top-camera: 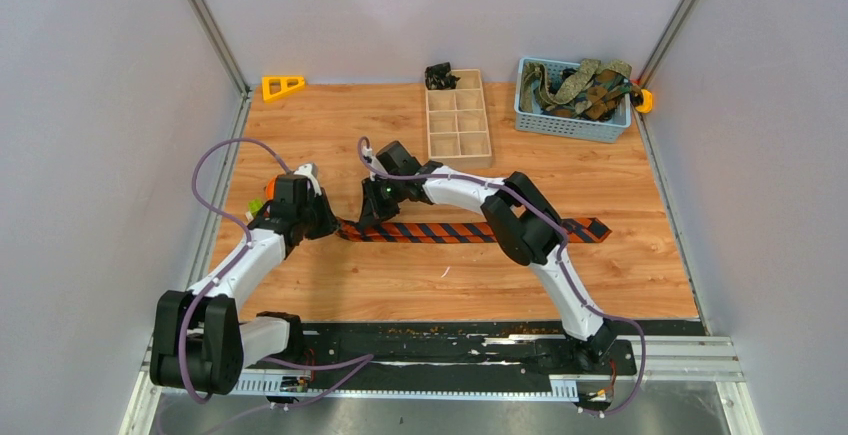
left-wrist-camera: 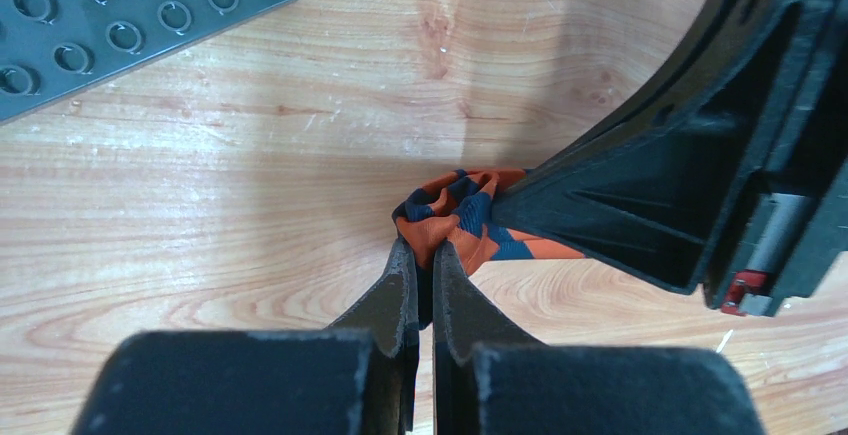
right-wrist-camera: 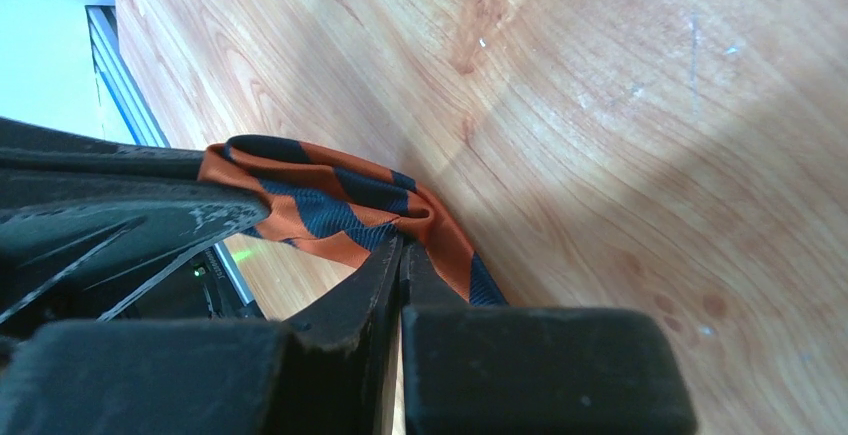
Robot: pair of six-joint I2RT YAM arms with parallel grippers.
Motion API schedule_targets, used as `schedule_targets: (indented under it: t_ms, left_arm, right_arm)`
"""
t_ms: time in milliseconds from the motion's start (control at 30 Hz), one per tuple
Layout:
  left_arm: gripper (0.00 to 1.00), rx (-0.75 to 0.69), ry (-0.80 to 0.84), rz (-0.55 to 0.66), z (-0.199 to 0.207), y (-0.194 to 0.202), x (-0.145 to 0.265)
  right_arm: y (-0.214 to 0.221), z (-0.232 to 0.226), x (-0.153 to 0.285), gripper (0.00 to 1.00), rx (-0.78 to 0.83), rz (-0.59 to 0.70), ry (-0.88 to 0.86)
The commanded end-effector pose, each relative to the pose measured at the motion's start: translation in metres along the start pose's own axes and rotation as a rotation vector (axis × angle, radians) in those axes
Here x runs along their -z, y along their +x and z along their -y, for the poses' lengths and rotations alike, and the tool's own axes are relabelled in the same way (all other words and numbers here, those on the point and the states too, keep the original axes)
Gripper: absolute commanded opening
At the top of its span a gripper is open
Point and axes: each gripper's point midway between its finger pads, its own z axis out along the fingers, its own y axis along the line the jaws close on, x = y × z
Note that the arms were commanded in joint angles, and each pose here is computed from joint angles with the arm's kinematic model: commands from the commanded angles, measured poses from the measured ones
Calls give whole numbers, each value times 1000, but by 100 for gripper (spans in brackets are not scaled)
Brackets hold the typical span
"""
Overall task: Roll the ties
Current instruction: Roll the tie at the center of the board.
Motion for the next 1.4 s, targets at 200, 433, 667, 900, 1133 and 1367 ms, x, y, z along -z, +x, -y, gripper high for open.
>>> schedule_targets:
  t_ms: [200,433,667,900,1133,1367]
  left_arm:
    - [0,-54,3,56,15,-28,14]
    - [0,-88,-25,52,20,-32,15]
    - [0,-138,-82,49,22,-34,18]
    - [0,-198,-135,30,22,-26,13]
    - [0,-250,-160,-1,29,-14,3]
    - [0,-278,-164,-22,35,-8,-5]
  right_arm:
    - [-5,-21,-13,1,23,2,-52]
    - [-9,-38,-18,1,19,2,-106]
    - [-14,-53,-25,0,-1,9,-190]
    - [-11,-49,-23,0,-14,11,-193]
    - [-6,-41,-15,0,-26,15,-175]
    - [-7,-33,0,0,-30,34,-147]
